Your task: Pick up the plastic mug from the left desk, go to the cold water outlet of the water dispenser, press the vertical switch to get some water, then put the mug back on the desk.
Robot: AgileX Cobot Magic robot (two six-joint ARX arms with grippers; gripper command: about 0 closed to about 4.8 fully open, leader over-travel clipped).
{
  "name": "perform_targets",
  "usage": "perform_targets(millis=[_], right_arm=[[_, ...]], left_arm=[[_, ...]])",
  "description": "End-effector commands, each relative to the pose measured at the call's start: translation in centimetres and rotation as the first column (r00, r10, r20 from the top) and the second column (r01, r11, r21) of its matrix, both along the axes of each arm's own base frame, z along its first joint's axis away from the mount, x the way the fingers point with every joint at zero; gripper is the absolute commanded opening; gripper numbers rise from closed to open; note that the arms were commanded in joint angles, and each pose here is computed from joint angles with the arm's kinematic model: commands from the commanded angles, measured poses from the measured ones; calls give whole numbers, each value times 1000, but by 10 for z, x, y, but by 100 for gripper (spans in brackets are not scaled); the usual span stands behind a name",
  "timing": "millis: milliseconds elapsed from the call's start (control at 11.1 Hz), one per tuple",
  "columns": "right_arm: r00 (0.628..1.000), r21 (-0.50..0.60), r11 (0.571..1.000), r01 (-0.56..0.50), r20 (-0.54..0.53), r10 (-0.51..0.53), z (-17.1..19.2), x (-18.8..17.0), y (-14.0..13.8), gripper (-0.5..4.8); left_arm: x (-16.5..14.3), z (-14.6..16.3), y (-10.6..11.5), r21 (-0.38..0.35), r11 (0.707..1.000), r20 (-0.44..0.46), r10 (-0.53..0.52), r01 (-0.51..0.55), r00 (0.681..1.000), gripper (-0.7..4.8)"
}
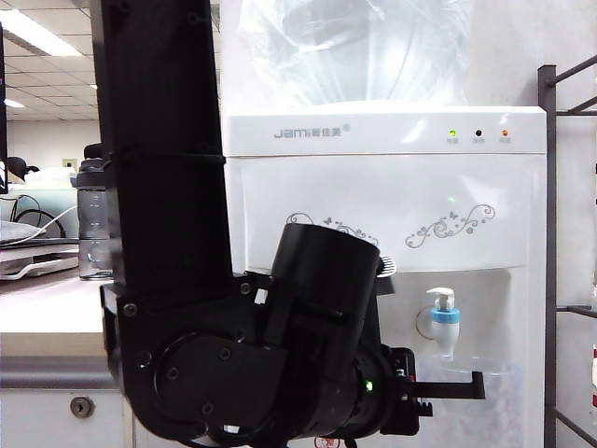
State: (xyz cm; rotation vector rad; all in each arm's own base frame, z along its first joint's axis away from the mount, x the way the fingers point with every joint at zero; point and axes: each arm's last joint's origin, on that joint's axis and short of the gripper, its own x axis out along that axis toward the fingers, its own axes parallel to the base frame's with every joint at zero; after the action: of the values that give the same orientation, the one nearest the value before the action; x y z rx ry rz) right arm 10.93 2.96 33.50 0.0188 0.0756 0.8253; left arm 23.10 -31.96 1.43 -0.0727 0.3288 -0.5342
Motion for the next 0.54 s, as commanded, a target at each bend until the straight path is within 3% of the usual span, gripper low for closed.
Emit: perform_targets(millis=[90, 270, 359, 539], right_arm=[[1000, 2, 1000, -2, 26, 2, 3, -1, 0, -6], [1000, 1, 1000, 2, 26, -2, 3, -1, 0, -6], [1000, 1, 1000, 2, 26, -2, 3, -1, 0, -6], [999, 3, 1000, 2, 44, -2, 5, -1, 0, -6]], left_arm=[[2, 3, -1, -22, 1000, 17, 18, -18, 1000, -6], [1, 4, -2, -31, 999, 22, 11, -11, 1000, -6], [2, 10, -3, -78, 997, 54, 15, -11, 998, -6], [1, 9, -3, -72, 997, 49, 10, -7, 999, -6]])
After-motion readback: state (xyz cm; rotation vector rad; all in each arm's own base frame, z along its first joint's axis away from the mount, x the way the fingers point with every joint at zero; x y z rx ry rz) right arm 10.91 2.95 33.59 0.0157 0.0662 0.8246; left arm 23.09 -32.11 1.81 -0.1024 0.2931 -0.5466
